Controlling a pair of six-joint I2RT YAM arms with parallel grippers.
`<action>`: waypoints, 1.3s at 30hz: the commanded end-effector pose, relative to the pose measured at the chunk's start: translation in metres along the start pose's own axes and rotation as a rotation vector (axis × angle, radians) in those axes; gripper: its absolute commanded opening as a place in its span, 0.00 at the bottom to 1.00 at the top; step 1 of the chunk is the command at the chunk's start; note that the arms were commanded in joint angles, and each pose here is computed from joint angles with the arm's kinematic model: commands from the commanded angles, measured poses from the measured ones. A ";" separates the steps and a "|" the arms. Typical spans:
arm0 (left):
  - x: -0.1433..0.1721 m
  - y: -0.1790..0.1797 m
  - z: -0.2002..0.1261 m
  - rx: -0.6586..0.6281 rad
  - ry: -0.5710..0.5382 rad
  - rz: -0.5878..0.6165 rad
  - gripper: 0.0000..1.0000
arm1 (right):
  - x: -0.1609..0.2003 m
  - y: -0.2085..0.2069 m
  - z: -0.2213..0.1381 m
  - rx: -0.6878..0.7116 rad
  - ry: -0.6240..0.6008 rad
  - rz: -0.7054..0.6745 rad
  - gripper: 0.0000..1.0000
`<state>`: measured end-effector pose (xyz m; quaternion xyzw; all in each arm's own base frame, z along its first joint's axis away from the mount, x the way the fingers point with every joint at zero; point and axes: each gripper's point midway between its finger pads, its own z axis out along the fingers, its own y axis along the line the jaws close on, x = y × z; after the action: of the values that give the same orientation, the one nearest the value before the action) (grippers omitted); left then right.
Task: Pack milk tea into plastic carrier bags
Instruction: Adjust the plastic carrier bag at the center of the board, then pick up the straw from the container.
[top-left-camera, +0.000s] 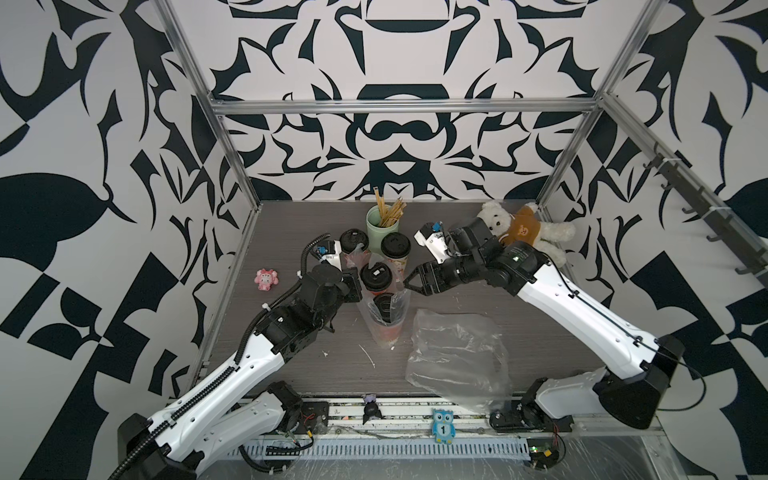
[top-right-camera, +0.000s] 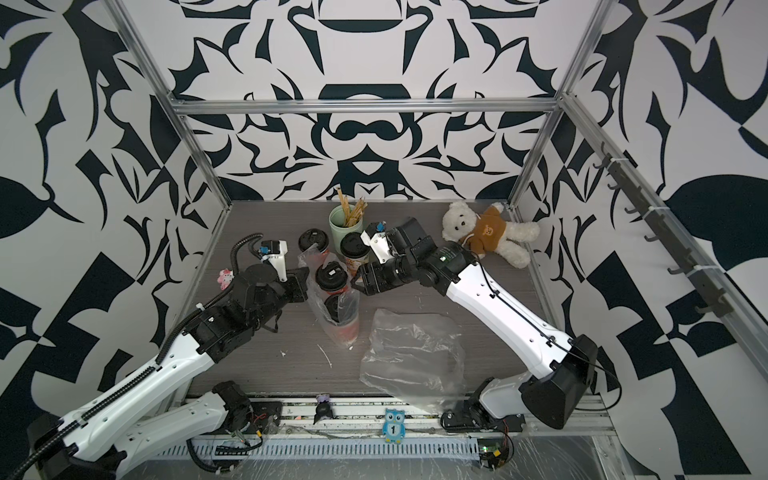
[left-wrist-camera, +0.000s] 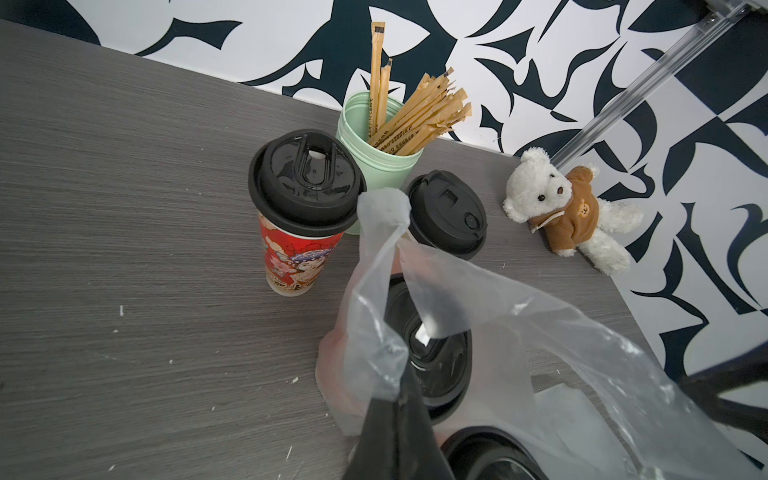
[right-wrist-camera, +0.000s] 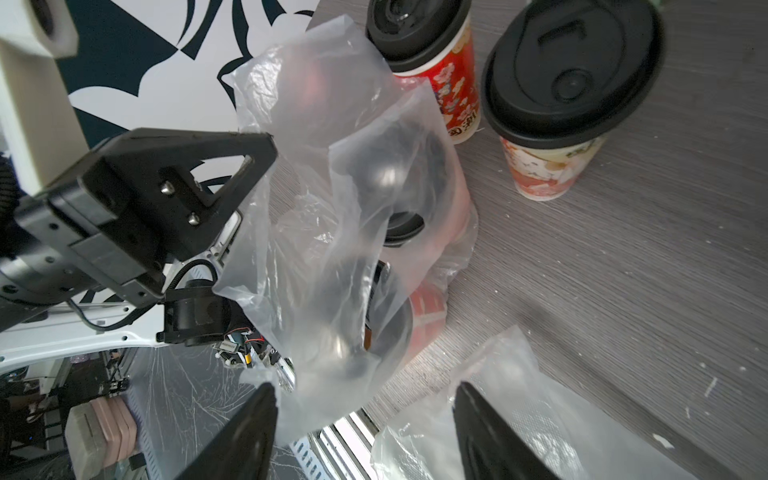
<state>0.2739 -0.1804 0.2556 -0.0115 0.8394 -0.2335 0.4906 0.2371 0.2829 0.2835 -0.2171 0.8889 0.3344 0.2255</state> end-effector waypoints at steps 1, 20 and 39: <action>-0.001 -0.003 0.003 0.019 -0.009 -0.008 0.00 | -0.006 -0.002 -0.044 0.074 -0.091 -0.022 0.78; 0.003 -0.005 0.004 0.046 -0.007 -0.016 0.00 | 0.137 -0.096 -0.002 0.360 0.294 0.323 0.07; 0.012 -0.001 0.011 0.038 0.005 -0.042 0.00 | 0.175 -0.170 0.083 0.398 0.429 0.555 0.00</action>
<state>0.2748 -0.1888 0.2448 -0.0133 0.8366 -0.2565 0.4838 0.1874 0.1765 0.0462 -0.0021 0.9901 0.1295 -0.0543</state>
